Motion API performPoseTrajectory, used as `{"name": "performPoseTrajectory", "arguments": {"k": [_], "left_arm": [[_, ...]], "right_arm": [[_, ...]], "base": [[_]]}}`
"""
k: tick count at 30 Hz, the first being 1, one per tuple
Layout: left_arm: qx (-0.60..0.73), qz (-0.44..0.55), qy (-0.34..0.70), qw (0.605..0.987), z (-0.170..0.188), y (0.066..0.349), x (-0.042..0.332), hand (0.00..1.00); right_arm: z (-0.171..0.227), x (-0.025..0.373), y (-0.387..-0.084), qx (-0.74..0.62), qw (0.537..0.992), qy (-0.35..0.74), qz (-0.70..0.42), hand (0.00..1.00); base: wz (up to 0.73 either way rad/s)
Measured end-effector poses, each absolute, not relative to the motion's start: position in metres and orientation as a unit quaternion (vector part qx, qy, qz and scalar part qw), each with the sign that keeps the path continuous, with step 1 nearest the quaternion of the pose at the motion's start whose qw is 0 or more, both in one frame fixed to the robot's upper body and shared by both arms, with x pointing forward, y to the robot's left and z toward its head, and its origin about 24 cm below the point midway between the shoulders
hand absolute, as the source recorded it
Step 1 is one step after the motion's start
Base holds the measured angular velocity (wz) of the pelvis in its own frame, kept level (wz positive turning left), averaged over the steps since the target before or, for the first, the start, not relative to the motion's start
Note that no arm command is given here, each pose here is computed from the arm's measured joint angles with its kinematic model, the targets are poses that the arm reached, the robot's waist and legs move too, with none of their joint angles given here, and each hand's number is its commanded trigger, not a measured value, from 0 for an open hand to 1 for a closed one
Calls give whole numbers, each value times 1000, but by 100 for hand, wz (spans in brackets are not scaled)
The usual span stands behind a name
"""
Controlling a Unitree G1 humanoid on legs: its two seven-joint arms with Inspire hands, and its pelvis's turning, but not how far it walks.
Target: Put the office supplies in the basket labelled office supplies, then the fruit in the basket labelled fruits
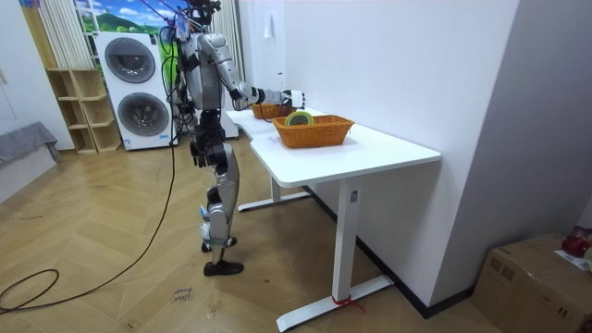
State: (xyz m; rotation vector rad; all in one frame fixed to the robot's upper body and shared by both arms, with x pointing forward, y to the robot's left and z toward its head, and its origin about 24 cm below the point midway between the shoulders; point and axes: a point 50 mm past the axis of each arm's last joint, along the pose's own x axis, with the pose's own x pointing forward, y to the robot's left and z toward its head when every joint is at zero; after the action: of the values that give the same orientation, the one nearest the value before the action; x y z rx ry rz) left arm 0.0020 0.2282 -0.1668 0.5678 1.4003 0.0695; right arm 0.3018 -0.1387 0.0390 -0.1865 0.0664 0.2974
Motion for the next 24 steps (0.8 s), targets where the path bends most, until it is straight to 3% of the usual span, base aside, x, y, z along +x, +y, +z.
{"name": "performPoseTrajectory", "arguments": {"k": [11, 18, 24], "left_arm": [[259, 33, 633, 729, -167, 229, 2, 0], [257, 32, 627, 735, -167, 228, 4, 0], [257, 30, 626, 736, -167, 228, 6, 0]], "right_arm": [[36, 300, -139, -92, 984, 38, 148, 0], [6, 283, -135, -98, 977, 94, 163, 0], [4, 282, -133, -100, 977, 96, 165, 0]], "base": [[0], [1], [2]]}}
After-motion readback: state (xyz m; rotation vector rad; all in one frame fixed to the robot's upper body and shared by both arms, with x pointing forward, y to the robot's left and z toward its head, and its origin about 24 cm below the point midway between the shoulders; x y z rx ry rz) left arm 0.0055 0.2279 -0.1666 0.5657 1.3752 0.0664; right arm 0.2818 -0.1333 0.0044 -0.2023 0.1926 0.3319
